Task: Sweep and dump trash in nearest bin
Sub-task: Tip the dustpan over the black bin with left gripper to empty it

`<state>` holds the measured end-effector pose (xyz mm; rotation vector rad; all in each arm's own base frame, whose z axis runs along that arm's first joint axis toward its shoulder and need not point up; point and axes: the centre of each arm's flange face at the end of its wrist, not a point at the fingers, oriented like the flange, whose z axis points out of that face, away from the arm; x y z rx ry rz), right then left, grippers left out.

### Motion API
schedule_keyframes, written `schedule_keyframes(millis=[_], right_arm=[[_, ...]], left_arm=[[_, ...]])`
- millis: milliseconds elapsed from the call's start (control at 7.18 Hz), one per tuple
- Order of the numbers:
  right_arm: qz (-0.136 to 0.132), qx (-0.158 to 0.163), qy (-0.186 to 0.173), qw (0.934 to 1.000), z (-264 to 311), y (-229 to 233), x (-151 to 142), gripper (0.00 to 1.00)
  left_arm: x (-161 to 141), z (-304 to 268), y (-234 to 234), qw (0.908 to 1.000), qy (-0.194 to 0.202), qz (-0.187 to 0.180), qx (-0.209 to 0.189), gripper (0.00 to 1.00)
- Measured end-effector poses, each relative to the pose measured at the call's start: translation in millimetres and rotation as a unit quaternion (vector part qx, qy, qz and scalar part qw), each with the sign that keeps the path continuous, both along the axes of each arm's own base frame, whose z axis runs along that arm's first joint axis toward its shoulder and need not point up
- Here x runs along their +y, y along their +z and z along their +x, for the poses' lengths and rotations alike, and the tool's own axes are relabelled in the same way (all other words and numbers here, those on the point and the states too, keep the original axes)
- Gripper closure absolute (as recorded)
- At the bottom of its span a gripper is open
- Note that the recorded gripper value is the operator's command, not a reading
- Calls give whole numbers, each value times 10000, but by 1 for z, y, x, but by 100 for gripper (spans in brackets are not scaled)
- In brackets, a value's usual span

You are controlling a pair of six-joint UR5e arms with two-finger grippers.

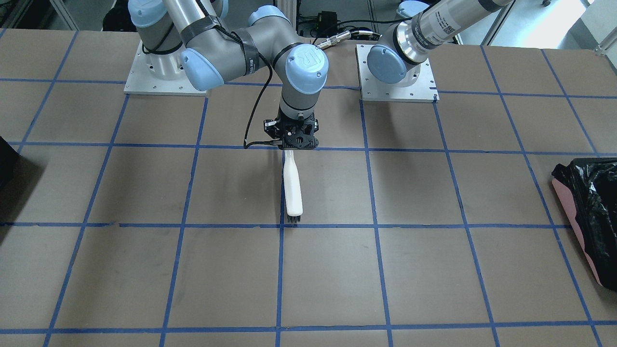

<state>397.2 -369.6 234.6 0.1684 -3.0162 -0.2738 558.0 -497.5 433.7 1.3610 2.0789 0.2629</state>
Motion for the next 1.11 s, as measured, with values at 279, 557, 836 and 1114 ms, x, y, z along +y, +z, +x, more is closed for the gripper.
schedule_keyframes(millis=[279,557,836,1114], right_arm=[[23,-49,72,10000,-10,0,3,100],[16,-89,57,9999,-19,0,1,100],[5,-115,-46,9999,-26,-3,-2,100],[55,-201,-179,9996,-24,-4,-1,100]], left_arm=[[2,-8,12,9994,-269,173,-165,100],[1,-13,23,9982,-465,267,-266,100],[-11,-47,54,9981,-583,157,-128,100],[-23,-101,91,9989,-268,-113,365,100]])
